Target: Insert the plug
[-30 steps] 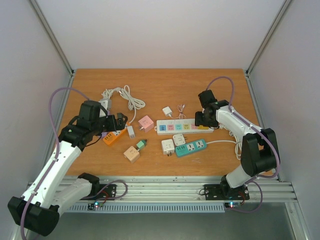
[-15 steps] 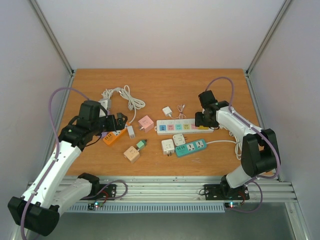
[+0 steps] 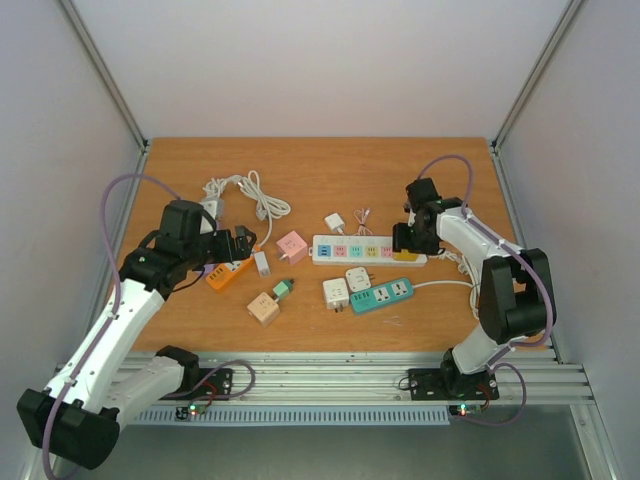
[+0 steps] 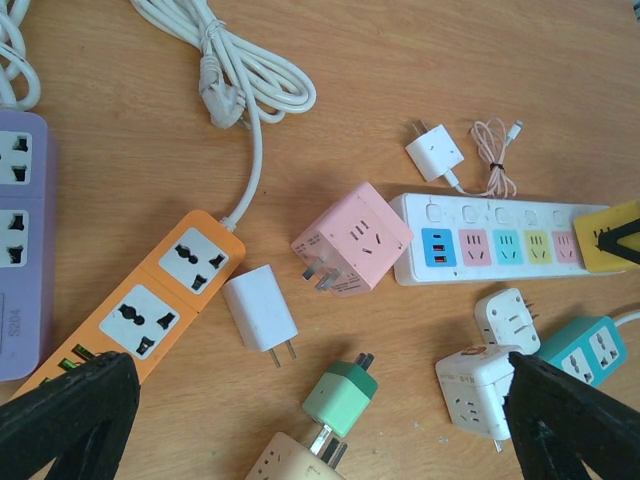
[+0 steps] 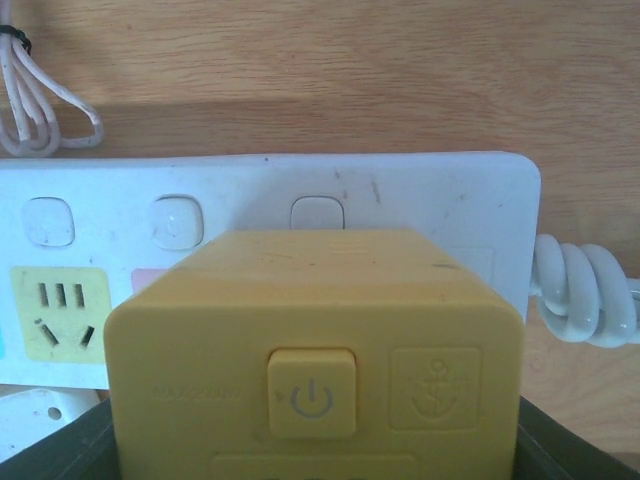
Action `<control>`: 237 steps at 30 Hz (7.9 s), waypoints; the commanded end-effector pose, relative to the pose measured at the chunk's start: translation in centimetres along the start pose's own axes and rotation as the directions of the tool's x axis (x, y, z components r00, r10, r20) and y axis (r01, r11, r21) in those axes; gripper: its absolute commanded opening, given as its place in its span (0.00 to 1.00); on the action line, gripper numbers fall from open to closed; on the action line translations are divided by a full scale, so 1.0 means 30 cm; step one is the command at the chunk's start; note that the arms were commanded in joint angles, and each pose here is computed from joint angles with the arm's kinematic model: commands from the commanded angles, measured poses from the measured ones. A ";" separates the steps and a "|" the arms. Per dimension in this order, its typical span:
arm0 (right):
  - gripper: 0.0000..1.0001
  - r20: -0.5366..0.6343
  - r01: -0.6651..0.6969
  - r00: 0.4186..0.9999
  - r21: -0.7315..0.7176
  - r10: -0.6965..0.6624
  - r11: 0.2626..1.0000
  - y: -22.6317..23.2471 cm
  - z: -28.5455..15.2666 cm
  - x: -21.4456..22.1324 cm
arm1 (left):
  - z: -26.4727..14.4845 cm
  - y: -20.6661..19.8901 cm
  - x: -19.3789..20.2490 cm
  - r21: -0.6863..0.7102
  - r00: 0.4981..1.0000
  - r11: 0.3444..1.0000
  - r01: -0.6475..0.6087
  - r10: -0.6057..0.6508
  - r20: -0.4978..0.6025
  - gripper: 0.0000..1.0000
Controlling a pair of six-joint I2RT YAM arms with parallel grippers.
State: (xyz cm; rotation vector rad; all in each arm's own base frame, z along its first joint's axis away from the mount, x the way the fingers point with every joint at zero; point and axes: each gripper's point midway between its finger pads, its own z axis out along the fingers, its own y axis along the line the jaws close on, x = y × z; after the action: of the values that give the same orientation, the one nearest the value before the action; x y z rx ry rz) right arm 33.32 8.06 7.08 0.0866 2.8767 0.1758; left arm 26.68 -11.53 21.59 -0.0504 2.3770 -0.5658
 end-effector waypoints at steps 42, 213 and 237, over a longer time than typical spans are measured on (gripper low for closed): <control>0.98 0.209 0.228 0.945 0.130 -0.252 0.965 0.362 -0.278 -0.072 | -0.006 0.055 -0.027 -0.081 0.999 0.997 0.021 -0.018 0.033 0.99; 0.30 0.285 0.149 0.949 -0.035 -0.133 0.988 0.335 -0.402 0.141 | -0.276 -0.045 -0.099 0.004 0.886 0.987 -0.160 0.142 0.442 0.99; 0.31 0.125 0.191 0.970 0.149 -0.210 0.970 0.334 -0.145 0.044 | -0.277 -0.031 -0.094 -0.052 0.881 0.984 -0.169 0.175 0.441 0.99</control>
State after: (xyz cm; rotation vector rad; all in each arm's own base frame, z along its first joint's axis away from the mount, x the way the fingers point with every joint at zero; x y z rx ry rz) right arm 29.27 17.80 11.53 -0.1383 2.7818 -0.0014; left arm 23.05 -8.73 29.01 0.0229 1.9267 -0.4252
